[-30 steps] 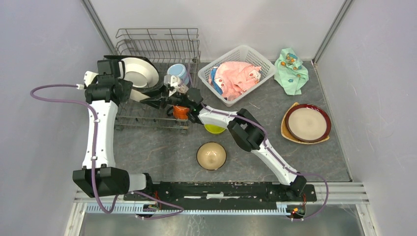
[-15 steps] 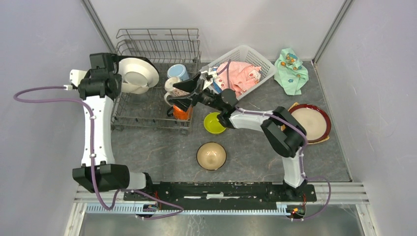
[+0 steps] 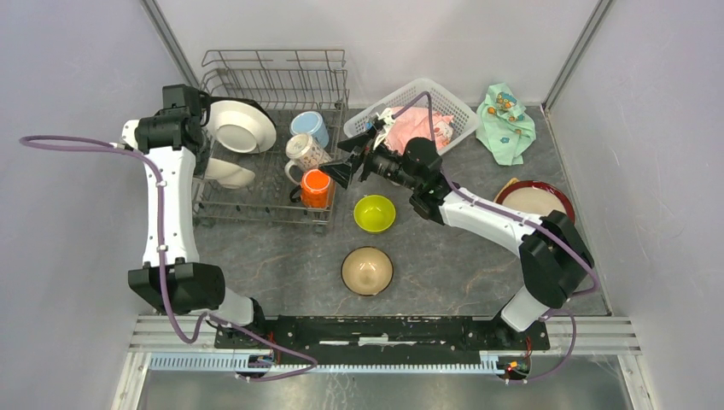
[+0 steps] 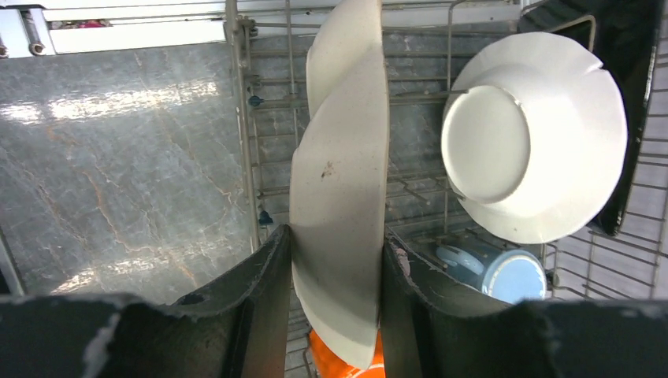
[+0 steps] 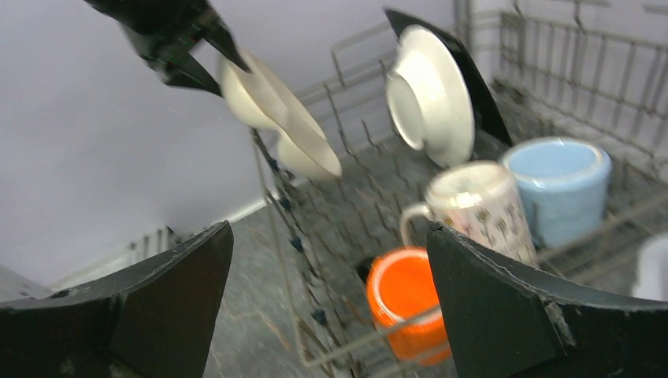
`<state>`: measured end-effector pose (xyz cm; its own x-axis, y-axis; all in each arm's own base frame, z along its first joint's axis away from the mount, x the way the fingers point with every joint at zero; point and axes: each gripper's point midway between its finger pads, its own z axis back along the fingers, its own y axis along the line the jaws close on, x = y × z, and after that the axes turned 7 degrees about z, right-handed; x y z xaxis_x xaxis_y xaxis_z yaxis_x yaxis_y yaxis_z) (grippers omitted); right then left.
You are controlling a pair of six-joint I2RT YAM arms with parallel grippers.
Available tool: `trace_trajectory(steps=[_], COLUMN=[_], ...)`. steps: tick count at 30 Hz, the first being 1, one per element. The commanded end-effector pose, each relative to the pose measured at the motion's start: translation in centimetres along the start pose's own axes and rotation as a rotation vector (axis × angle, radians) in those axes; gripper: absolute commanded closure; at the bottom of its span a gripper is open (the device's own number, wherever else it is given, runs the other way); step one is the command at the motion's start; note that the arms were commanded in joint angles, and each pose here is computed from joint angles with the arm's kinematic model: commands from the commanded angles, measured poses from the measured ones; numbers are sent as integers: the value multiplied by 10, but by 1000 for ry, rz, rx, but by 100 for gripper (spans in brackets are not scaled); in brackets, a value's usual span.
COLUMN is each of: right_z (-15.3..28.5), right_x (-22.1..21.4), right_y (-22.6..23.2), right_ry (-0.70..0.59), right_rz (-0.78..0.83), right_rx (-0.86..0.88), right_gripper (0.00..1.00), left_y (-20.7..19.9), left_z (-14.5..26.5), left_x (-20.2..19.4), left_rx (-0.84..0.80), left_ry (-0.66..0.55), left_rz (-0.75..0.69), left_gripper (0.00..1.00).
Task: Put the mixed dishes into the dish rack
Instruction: Insert the plate into the dish rack.
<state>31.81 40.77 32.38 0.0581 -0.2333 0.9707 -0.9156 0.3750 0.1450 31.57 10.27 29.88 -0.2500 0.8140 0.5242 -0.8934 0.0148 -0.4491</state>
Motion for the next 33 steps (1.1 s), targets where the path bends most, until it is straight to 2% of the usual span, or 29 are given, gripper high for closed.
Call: trace_trajectory(steps=[1,14,25,33], right_z=[9,21,21,17], right_x=[-15,-6,2,7], right_y=[-16,-13,-18,-29], right_ry=[138,149,142,153], right_rz=[55,107,139,197], right_rx=[-89,-96,-129,-164], right_gripper=[2,2,2,2], left_y=[-39,-53,-63,-84], left_z=[24,9,-34,-64], left_x=[35,34,7,-14], left_rx=[-157,-122,-41,-29], left_ry=[-96,-121,-72,-22], left_rz=[93,28,-64,-42], left_gripper=[98,98,98,98])
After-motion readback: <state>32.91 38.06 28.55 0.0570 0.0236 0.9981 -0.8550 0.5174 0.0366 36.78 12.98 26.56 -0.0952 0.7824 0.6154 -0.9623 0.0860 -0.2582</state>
